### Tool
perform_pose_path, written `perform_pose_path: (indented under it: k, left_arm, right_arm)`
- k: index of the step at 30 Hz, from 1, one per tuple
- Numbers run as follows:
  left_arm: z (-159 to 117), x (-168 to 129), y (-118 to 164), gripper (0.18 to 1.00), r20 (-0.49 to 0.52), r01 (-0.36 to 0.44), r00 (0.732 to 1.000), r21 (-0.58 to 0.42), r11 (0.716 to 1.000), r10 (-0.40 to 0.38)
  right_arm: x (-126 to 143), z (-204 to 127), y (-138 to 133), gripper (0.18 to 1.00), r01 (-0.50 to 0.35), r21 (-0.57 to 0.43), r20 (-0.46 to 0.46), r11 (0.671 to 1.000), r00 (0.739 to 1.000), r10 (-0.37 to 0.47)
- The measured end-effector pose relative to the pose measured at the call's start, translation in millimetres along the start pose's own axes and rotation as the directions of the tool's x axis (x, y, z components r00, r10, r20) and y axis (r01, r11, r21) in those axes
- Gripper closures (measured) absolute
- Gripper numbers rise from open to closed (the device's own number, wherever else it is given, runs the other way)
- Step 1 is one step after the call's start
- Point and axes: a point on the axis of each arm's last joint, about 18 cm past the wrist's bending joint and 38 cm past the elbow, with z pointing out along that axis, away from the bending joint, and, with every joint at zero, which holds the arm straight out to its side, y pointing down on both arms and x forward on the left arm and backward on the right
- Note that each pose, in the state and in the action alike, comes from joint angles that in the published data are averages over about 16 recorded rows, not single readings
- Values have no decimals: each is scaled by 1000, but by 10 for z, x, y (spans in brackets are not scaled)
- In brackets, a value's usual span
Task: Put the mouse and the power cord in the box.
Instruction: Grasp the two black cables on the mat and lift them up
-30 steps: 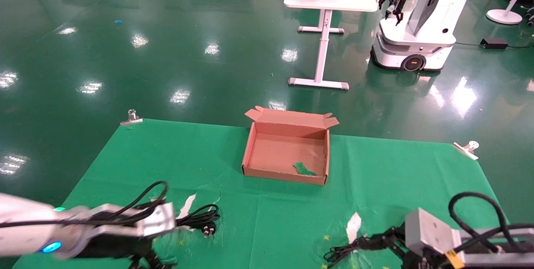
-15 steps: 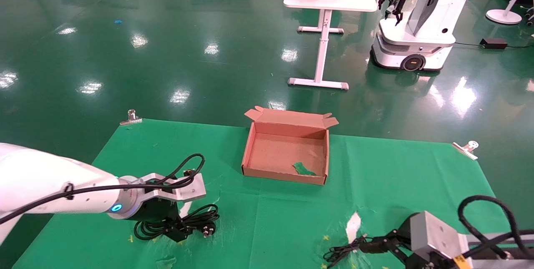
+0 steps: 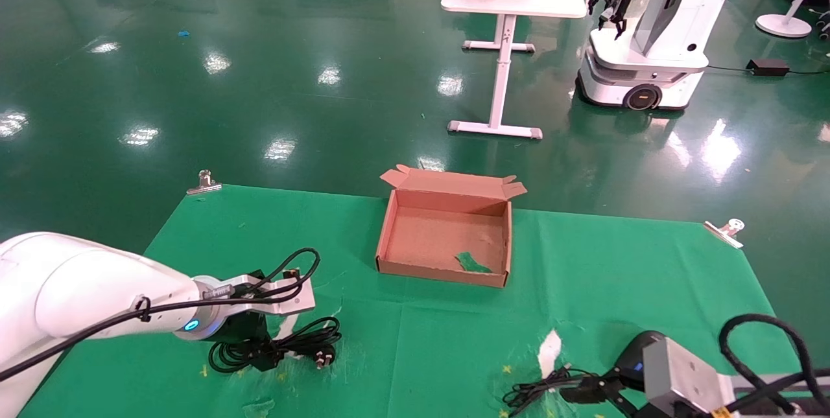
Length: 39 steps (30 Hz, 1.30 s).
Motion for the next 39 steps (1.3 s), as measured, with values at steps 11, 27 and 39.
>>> perform_pose_path:
  k: [11, 27, 39]
  left_arm:
    - [10, -19, -4, 184, 1, -3, 1000, 0, 1000, 3]
    - [13, -23, -3, 184, 0, -3, 1000, 1, 1000, 3]
    - [15, -23, -4, 184, 0, -3, 1000, 1, 1000, 3]
  right_arm:
    - [227, 220, 106, 178, 79, -264, -4, 961, 997, -83]
    - [1047, 1075, -76, 178, 295, -540, 37, 789, 944, -328]
    - [1298, 1448, -113, 178, 313, -569, 41, 761, 934, -354]
